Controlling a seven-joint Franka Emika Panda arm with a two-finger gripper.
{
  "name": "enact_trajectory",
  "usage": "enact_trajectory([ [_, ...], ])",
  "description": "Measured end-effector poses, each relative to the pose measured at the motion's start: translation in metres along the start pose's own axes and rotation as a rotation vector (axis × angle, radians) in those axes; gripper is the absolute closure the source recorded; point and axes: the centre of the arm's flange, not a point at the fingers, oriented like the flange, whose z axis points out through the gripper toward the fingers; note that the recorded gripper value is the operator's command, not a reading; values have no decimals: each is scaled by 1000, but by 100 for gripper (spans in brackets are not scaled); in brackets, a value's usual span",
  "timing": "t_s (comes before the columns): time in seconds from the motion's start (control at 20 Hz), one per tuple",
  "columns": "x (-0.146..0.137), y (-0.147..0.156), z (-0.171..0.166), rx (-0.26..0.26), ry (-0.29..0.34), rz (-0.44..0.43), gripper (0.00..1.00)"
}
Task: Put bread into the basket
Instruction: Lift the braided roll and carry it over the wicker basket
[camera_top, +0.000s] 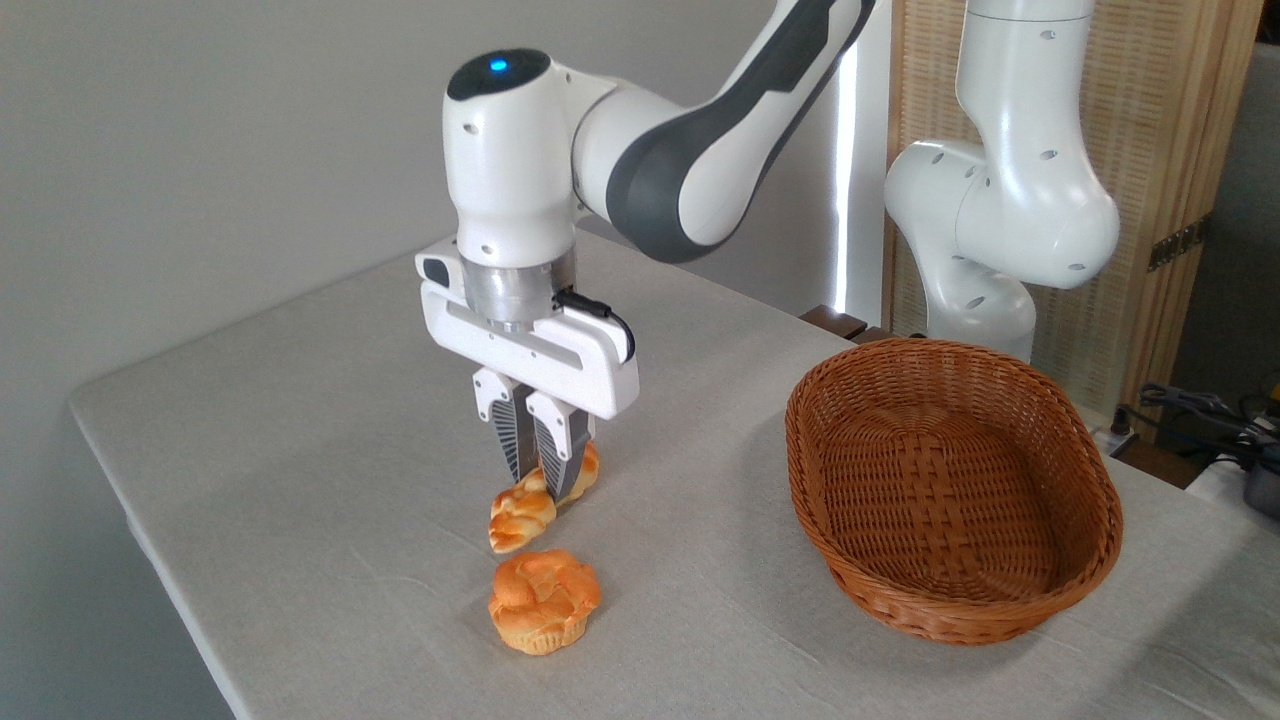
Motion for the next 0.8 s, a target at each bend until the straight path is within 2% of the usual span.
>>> enact_trajectory([
  [0.1, 0, 1, -17, -17, -30, 11, 88],
  [0.2, -6, 1, -38, -40, -66, 61, 88],
  [0.4, -35, -6, -62, -102, -165, 212, 88],
  [0.55, -69, -37, -78, -108, -242, 348, 88],
  [0.8, -99, -63, -89, -107, -340, 485, 88],
])
